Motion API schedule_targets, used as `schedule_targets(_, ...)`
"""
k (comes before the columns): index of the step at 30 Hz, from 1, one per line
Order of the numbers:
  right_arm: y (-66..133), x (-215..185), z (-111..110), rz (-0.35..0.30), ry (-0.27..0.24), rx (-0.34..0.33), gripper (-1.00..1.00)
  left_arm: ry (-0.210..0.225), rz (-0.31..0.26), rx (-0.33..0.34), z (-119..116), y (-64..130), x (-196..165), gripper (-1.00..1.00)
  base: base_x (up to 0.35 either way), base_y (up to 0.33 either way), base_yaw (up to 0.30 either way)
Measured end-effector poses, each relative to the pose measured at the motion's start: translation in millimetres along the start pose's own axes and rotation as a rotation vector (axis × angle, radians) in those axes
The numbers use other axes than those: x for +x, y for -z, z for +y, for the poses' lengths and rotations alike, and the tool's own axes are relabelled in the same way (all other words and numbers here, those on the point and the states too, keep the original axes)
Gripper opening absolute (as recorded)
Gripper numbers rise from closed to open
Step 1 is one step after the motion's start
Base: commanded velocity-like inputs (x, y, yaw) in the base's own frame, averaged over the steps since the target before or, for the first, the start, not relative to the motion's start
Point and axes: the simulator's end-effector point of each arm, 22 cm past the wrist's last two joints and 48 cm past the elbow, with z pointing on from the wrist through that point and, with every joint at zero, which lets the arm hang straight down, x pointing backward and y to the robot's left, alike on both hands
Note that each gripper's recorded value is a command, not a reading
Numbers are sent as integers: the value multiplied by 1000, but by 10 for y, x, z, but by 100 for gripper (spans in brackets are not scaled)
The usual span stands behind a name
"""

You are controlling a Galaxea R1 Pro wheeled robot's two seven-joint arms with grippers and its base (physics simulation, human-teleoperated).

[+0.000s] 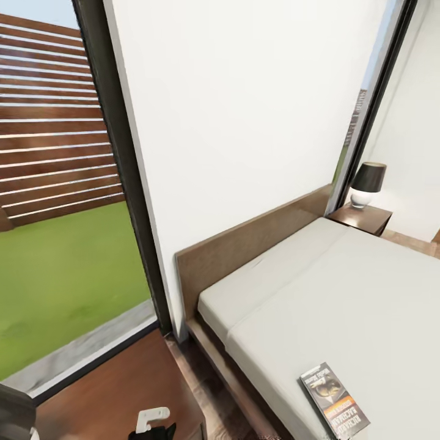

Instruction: In the bedroom, move the book from the bed onto either nightstand, and place the two sandals side by side next to the bed.

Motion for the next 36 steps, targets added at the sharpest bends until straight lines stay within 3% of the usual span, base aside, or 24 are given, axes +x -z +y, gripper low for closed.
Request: schedule_targets(36,433,0,138,23,-7,9,100,5,25,-5,-98,408,-106,100,0,0,-272)
